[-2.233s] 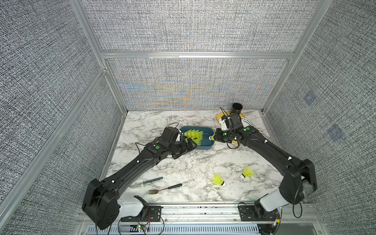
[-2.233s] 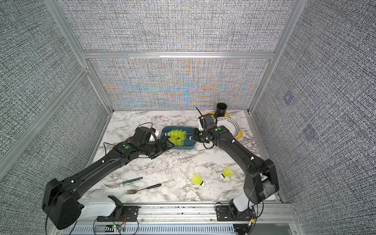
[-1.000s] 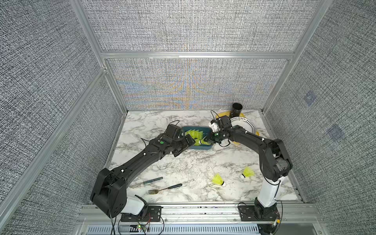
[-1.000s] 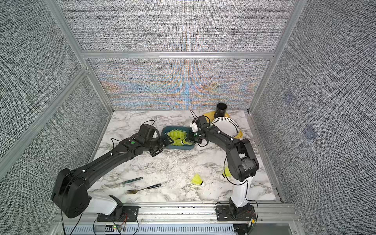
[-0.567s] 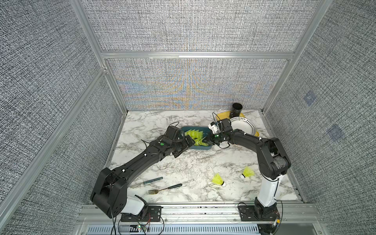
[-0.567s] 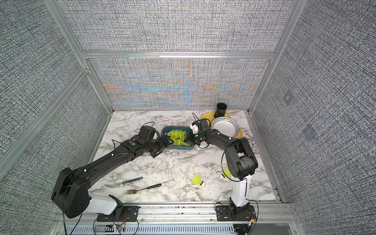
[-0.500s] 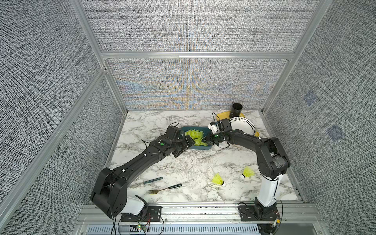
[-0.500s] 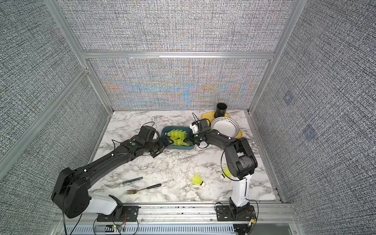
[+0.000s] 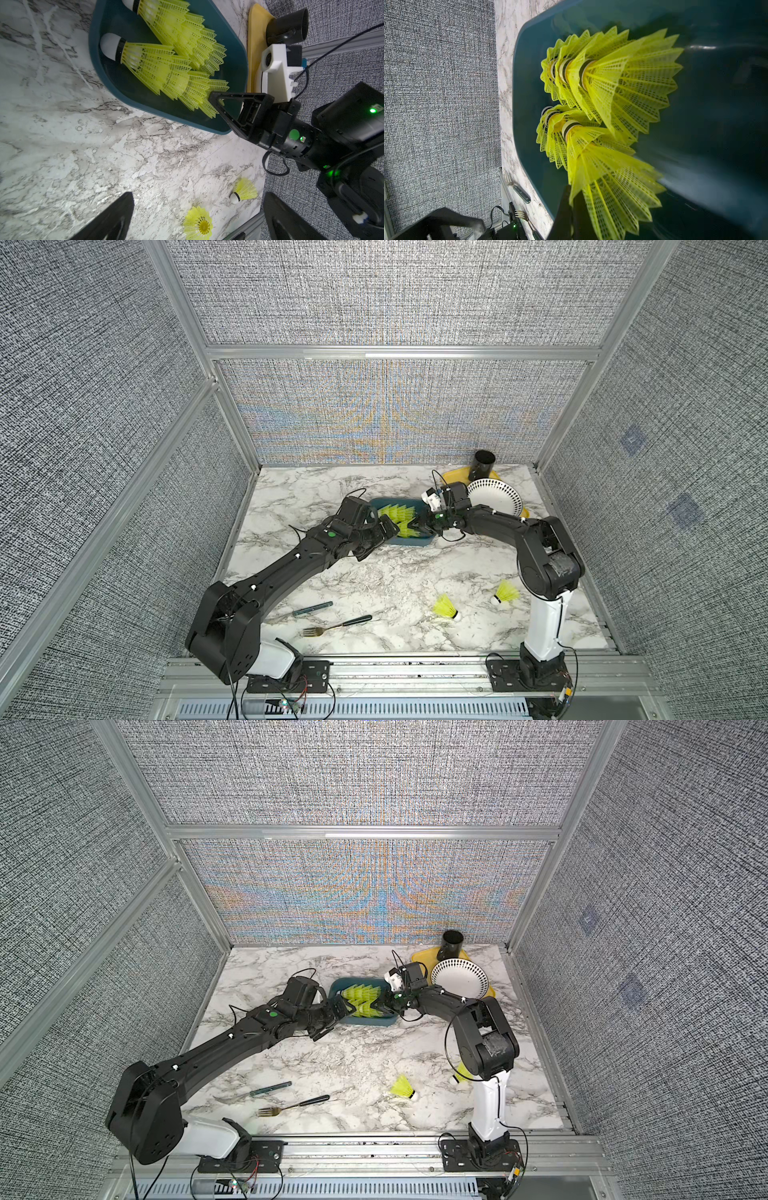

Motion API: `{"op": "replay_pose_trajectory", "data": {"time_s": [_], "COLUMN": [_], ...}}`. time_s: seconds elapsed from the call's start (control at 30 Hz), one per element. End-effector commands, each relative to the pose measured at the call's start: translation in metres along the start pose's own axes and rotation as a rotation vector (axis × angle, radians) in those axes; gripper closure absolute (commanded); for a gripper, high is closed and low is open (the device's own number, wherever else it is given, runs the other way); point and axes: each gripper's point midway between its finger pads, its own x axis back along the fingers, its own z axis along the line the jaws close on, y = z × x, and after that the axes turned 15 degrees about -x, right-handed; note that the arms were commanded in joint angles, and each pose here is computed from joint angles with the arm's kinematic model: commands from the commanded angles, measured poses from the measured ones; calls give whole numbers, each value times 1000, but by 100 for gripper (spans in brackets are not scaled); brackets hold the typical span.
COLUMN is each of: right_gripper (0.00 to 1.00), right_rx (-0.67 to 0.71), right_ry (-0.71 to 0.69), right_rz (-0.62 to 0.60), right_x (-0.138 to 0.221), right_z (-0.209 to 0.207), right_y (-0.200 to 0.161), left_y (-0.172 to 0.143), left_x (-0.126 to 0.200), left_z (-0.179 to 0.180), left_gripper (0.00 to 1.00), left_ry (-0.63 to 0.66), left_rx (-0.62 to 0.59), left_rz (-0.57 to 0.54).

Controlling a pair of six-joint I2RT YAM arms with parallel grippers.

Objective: Put the shuttlecocks into the storage box
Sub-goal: Place the shuttlecock in the storage box.

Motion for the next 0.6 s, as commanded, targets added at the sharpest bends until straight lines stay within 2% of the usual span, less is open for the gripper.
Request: {"op": "replay_pose_trajectory", "data": {"time_s": [0.0,0.57], "right_gripper": [100,100], "right_rx": [6,-3], "right_ry": [18,-9], "right_rz": [-1,17], "right_x": [-1,-10], "right_z": [4,-2], "right_y": [2,0], "left_y": [4,4], "left_x": [0,-1], "left_z": [-4,-7], "left_gripper": [0,0], "left_ry": [-13,-20], "left_rx": [-5,-13], "left_rz": [-12,-9]}}
